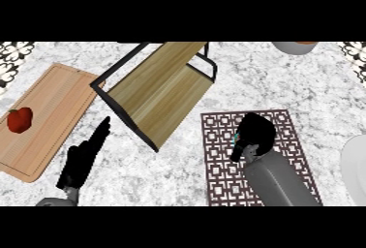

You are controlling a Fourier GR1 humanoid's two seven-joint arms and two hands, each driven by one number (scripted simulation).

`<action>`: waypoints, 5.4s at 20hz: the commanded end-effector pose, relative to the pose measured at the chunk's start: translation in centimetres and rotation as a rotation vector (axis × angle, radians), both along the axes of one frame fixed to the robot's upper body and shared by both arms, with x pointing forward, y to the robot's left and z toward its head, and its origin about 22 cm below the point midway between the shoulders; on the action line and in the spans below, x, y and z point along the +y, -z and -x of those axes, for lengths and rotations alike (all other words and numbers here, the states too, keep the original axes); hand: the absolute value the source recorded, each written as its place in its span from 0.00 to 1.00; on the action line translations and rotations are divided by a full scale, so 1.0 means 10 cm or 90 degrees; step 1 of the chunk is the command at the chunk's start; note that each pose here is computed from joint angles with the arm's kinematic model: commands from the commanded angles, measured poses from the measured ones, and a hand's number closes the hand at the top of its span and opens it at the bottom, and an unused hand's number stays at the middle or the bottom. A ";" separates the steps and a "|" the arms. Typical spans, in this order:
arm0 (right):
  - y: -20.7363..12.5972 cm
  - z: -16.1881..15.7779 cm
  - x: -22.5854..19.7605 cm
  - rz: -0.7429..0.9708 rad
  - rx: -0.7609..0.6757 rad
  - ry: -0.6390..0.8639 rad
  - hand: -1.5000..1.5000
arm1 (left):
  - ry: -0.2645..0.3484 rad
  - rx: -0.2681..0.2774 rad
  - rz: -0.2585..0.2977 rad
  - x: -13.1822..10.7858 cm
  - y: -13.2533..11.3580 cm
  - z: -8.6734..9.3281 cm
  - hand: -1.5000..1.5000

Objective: Pick the cupcake from the placemat and place it in the tiered shelf

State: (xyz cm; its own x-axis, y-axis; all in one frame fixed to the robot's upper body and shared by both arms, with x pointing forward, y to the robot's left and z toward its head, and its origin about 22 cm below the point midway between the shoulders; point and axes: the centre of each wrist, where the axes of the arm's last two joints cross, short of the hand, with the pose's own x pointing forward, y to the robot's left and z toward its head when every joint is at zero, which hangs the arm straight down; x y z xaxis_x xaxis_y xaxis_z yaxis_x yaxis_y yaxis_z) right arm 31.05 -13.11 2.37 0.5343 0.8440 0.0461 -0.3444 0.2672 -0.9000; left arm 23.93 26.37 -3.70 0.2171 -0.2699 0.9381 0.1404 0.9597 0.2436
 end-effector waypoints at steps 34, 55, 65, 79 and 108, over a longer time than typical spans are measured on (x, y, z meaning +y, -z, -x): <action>-2.62 -0.67 -0.91 -0.296 -0.459 -0.556 1.00 | 0.006 0.011 -0.004 0.18 0.01 0.05 0.50; -2.56 -1.46 0.63 -0.227 -0.412 -0.610 1.00 | 0.041 -0.013 -0.009 -0.14 -0.13 -0.16 0.50; -1.74 -1.48 0.91 -0.507 -0.250 -0.541 1.00 | 0.052 -0.009 0.000 -0.12 -0.11 -0.14 0.50; -1.96 -1.56 0.82 -0.882 -0.375 -0.315 0.00 | 0.032 -0.010 0.001 -0.11 -0.08 -0.15 0.50; -2.14 -1.32 -2.66 -0.736 -0.567 -0.196 0.00 | 0.046 -0.021 0.006 -0.13 -0.17 -0.25 0.50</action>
